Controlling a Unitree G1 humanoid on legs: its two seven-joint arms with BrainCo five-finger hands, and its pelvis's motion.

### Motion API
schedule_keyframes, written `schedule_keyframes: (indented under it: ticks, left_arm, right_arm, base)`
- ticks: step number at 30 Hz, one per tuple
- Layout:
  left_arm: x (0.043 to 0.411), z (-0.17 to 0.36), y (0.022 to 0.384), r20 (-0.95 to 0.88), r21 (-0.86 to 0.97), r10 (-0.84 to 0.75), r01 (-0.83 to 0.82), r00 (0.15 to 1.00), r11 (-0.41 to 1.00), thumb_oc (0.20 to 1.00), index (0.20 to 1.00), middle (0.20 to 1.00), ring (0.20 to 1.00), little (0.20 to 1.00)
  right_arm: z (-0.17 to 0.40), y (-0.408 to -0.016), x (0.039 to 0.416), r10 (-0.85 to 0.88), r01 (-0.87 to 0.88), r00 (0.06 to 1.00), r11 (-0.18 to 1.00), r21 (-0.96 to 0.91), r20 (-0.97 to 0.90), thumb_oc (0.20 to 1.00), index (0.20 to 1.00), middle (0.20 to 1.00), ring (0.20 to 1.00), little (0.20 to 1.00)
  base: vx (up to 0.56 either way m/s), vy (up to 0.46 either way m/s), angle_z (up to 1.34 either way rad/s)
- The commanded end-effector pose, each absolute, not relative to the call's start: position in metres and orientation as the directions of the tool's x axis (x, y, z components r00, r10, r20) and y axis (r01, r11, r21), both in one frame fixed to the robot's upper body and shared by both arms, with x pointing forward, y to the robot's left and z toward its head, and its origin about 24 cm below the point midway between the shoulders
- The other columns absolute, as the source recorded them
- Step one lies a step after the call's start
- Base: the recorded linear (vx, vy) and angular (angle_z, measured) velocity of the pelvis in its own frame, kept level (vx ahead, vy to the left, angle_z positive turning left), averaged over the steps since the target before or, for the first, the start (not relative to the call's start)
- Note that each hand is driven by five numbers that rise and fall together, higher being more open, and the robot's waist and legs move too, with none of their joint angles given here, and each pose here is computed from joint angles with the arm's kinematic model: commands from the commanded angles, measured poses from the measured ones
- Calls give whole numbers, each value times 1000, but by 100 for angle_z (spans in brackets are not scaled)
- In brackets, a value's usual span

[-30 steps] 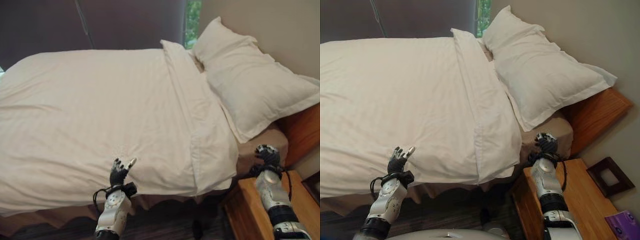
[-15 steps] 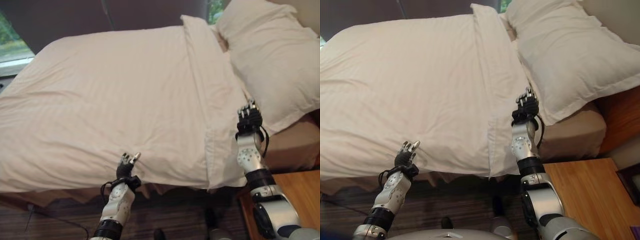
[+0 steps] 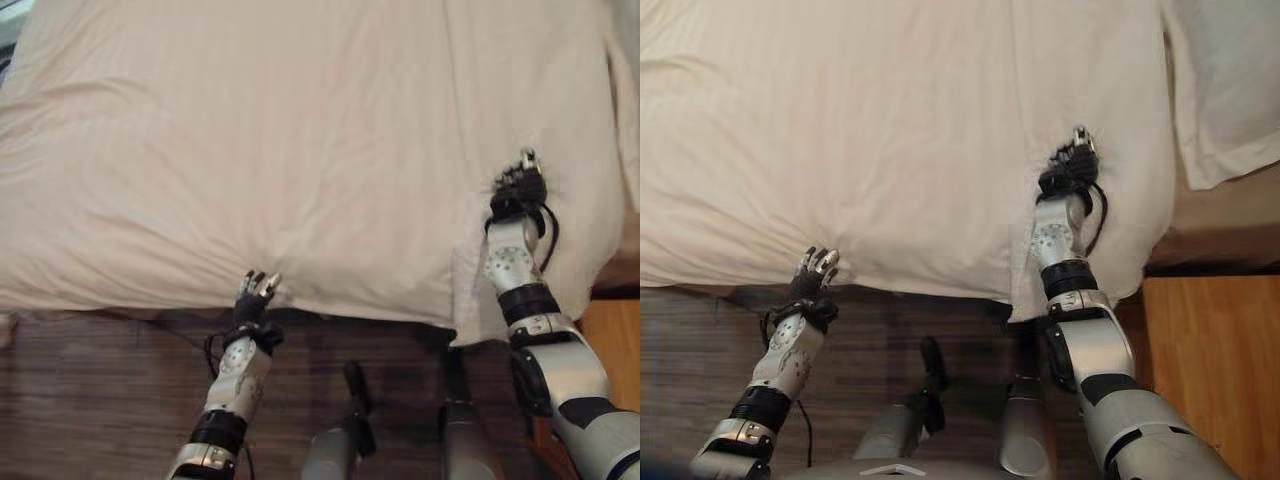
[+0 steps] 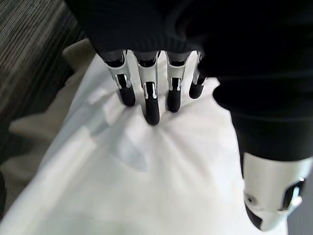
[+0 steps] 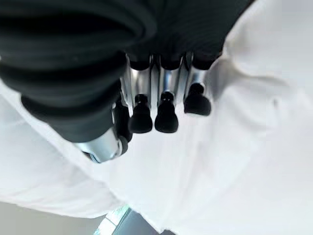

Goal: Making the bed.

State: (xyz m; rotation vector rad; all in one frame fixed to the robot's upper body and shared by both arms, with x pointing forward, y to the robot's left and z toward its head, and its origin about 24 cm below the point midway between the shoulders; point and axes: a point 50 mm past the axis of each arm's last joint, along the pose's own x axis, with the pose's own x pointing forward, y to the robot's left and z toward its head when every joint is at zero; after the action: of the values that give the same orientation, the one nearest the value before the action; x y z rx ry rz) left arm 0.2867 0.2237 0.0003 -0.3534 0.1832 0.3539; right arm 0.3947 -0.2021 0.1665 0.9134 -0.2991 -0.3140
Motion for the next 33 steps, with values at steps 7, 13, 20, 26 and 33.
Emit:
schedule_keyframes:
  ticks: [7, 13, 20, 26, 33]
  left_arm:
    - [289, -9, 229, -301, -366, 313, -412, 901, 835, 1000, 1000, 1000, 1000, 1000]
    - [279, -20, 232, -352, -379, 321, -448, 879, 810, 1000, 1000, 1000, 1000, 1000]
    - [261, -32, 234, -392, -369, 345, -489, 853, 791, 1000, 1000, 1000, 1000, 1000]
    - [256, -24, 228, -344, -351, 348, -463, 872, 814, 1000, 1000, 1000, 1000, 1000]
    - [255, 12, 242, -152, -159, 388, -410, 909, 898, 1000, 1000, 1000, 1000, 1000]
  right_arm:
    - [-50, -220, 286, -409, 700, 699, 224, 678, -586, 200, 200, 200, 200, 200]
    - [-96, -256, 216, -471, 845, 523, 180, 503, -710, 200, 200, 200, 200, 200]
    - [-99, -275, 189, -538, 873, 483, 227, 432, -691, 200, 200, 200, 200, 200]
    - [-61, -263, 227, -520, 717, 688, 593, 366, -506, 1000, 1000, 1000, 1000, 1000]
    - [36, -257, 257, -478, 471, 878, 870, 147, 11, 1000, 1000, 1000, 1000, 1000]
  base:
    - [40, 34, -7]
    - [44, 43, -10]
    - [34, 55, -17]
    - [-23, 37, 3]
    - [-20, 30, 14]
